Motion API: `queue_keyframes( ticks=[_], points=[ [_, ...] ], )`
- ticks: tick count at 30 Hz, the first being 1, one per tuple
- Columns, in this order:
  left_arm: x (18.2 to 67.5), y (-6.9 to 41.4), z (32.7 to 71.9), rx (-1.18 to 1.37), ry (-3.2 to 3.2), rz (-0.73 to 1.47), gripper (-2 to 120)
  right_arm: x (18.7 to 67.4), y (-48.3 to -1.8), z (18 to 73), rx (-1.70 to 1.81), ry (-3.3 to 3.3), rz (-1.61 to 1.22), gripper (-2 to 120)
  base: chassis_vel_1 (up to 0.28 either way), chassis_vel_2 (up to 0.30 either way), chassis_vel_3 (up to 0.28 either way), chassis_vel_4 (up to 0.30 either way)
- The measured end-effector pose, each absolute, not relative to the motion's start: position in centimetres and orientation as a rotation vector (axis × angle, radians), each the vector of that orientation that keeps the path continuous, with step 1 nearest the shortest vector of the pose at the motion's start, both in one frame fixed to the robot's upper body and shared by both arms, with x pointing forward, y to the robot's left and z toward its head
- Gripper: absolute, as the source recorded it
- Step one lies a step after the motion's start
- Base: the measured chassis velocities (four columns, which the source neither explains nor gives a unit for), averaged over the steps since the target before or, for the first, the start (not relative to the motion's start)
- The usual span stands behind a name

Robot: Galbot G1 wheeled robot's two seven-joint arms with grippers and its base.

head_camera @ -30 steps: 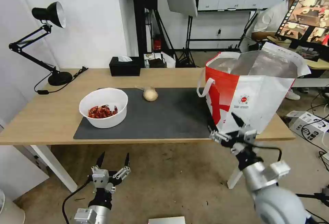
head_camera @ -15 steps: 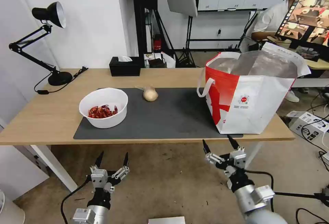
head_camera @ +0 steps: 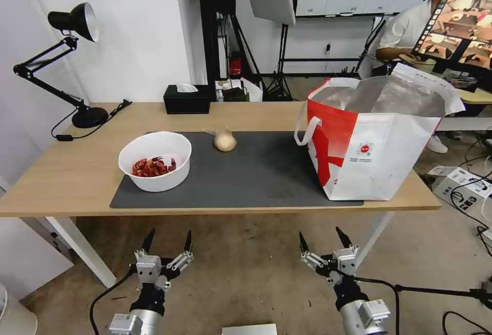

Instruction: Pick up the trash from the table and place it into the takeout bag.

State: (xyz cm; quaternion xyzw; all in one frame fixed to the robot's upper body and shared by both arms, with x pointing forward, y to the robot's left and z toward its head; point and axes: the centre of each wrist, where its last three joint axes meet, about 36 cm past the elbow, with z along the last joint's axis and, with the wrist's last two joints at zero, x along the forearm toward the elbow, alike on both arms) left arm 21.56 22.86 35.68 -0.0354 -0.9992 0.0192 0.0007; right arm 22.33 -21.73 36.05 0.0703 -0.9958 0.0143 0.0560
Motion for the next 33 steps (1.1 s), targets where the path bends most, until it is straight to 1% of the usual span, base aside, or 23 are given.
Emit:
queue_keyframes(
  ticks=[25,30,32,33],
  points=[
    [21.8,22.8,35.2,-0.109,-3.128,0.062,100,23.5,-21.4,36.3,0.252,-3.019,0.055,100,0.0,0.0,0.0,0.0],
    [21.9,22.8,35.1,-0.105,-3.129,0.06,100,25.1,-20.8,37.7,0.348,-3.056,0.032,100,0.0,0.0,0.0,0.0],
    [22.0,23.0,35.1,-0.099,-3.129,0.056,100,26.8,-20.6,39.0,0.428,-3.087,0.026,100,0.0,0.0,0.0,0.0],
    [22.0,23.0,35.1,-0.099,-3.129,0.056,100,26.8,-20.6,39.0,0.428,-3.087,0.026,100,0.0,0.0,0.0,0.0]
  ],
)
